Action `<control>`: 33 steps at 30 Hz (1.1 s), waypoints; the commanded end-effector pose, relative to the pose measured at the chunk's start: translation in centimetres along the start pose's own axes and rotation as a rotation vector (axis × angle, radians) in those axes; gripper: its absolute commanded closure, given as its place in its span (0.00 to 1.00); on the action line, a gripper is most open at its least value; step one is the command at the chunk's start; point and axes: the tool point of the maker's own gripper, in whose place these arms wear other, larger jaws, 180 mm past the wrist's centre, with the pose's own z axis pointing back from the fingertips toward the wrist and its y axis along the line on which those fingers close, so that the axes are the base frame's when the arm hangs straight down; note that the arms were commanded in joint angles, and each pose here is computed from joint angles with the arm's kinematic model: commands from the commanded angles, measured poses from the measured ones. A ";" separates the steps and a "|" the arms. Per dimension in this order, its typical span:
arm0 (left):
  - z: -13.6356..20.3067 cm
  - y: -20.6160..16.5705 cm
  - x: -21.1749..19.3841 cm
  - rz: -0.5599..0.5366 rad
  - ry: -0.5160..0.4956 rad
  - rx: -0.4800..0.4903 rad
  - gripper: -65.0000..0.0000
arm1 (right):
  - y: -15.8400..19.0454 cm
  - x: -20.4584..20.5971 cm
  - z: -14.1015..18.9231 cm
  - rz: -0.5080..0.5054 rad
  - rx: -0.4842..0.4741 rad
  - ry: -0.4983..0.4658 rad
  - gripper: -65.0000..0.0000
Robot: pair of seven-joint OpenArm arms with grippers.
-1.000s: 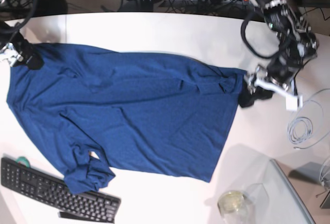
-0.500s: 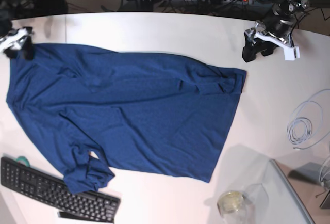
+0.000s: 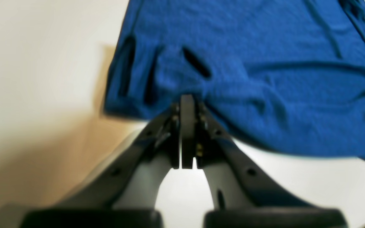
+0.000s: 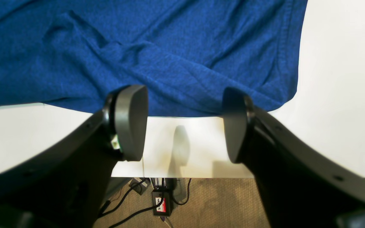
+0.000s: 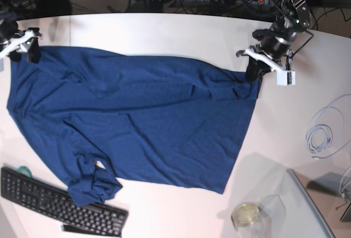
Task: Layout the t-shirt on the table in an organized manner, then fold the t-shirt properly
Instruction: 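Regrasp the shirt side edge with the left gripper and drag outward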
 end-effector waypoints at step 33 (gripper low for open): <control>-6.1 -1.6 5.1 -0.049 0.014 0.001 1.00 | 0.0 1.8 0.2 0.021 0.009 -0.055 0.46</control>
